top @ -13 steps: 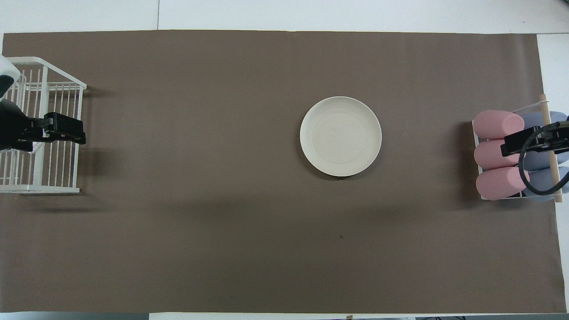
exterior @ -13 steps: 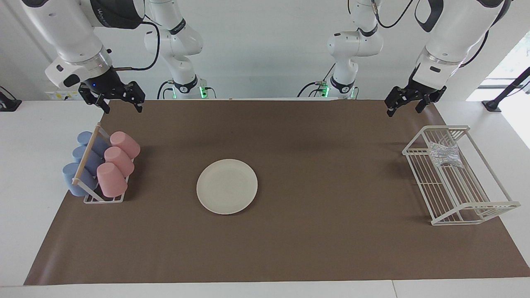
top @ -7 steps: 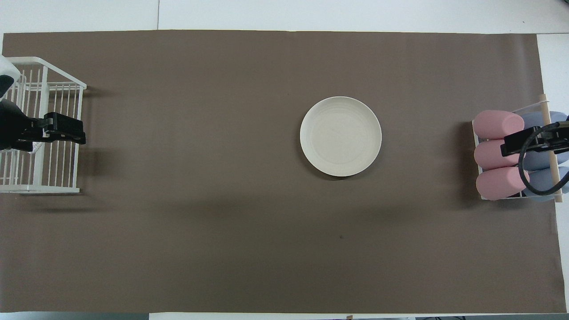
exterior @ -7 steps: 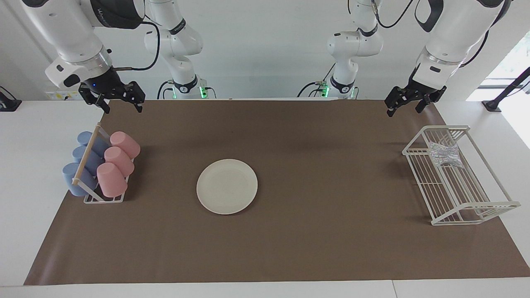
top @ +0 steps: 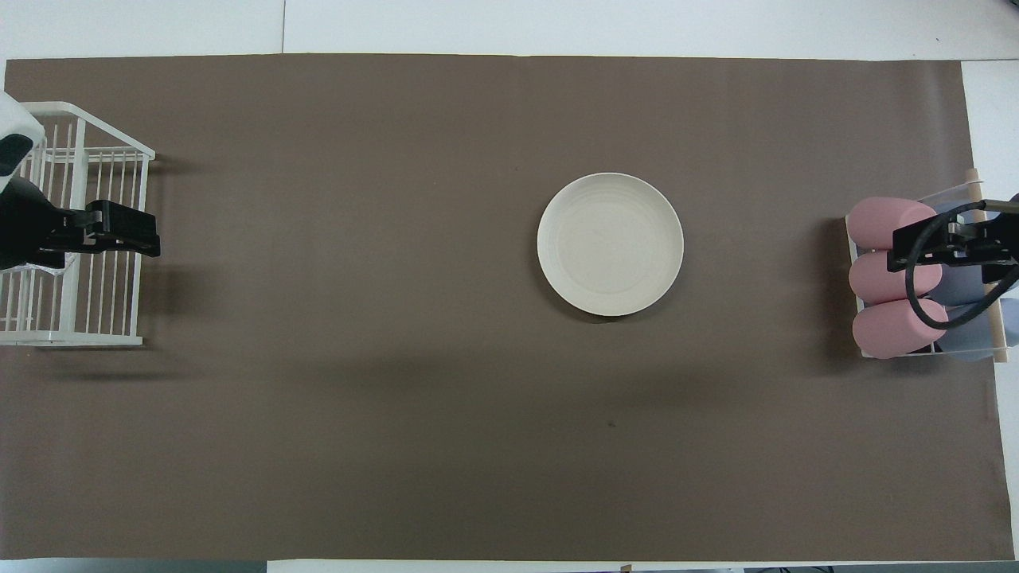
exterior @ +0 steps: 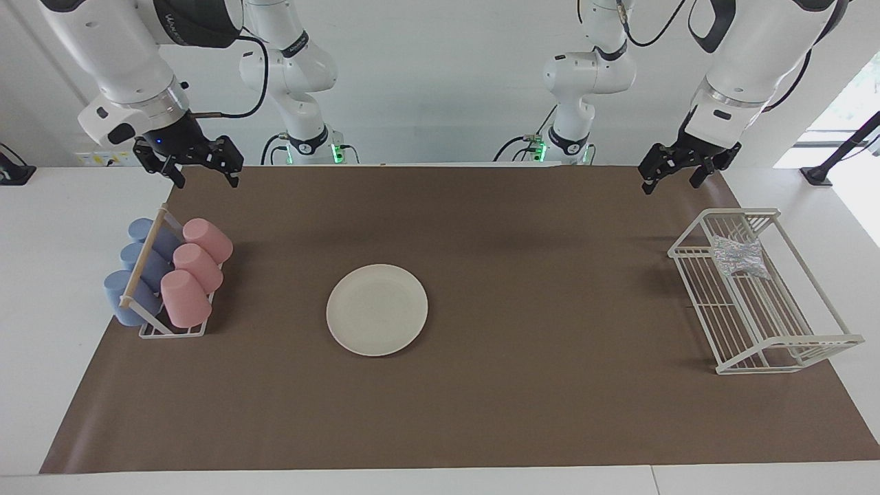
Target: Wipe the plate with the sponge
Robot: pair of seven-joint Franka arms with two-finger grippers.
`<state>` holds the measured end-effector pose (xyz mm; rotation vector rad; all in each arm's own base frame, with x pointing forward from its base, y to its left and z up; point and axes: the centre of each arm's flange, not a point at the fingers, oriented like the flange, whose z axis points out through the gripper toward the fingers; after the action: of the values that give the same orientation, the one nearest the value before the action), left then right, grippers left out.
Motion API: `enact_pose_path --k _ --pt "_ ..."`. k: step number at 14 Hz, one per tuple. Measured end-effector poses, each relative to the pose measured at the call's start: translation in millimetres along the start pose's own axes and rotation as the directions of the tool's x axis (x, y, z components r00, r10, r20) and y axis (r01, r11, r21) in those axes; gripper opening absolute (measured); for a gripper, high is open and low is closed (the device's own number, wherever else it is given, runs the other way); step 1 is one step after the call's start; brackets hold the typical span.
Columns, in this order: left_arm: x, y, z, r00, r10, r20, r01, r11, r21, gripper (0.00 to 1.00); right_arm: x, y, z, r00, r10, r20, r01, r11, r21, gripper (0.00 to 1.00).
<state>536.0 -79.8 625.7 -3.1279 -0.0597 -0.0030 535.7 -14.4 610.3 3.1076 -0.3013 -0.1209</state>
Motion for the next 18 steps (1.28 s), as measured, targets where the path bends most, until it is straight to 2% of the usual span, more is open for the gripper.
enact_pose_path --k 3,6,10,12,16,18 --pt "0 2 0 1.0 0.003 0.0 -0.003 1.0 0.0 1.0 -3 -17 0 0.982 0.188 -0.002 -0.188 0.982 -0.003 1.0" --pt "0 2 0 1.0 0.004 0.0 -0.004 1.0 0.0 1.0 -5 -23 -2 0.932 0.361 0.009 -0.361 0.932 0.019 1.0" --pt "-1 7 0 1.0 0.013 0.0 -0.013 1.0 0.0 1.0 -15 -37 -7 0.808 0.585 0.071 -0.589 0.806 0.058 1.0" --pt "-1 5 0 1.0 0.009 0.0 -0.009 1.0 0.0 1.0 -24 -52 -13 0.744 0.664 0.076 -0.668 0.742 0.053 1.0" --pt "1 -4 0 1.0 -0.007 0.001 0.007 1.0 -0.001 1.0 -38 -76 -21 0.589 0.804 0.078 -0.808 0.588 0.04 1.0" --pt "2 -9 0 1.0 -0.016 0.0 0.016 1.0 0.0 1.0 -50 -94 -21 0.579 0.811 0.08 -0.814 0.58 0.01 1.0"
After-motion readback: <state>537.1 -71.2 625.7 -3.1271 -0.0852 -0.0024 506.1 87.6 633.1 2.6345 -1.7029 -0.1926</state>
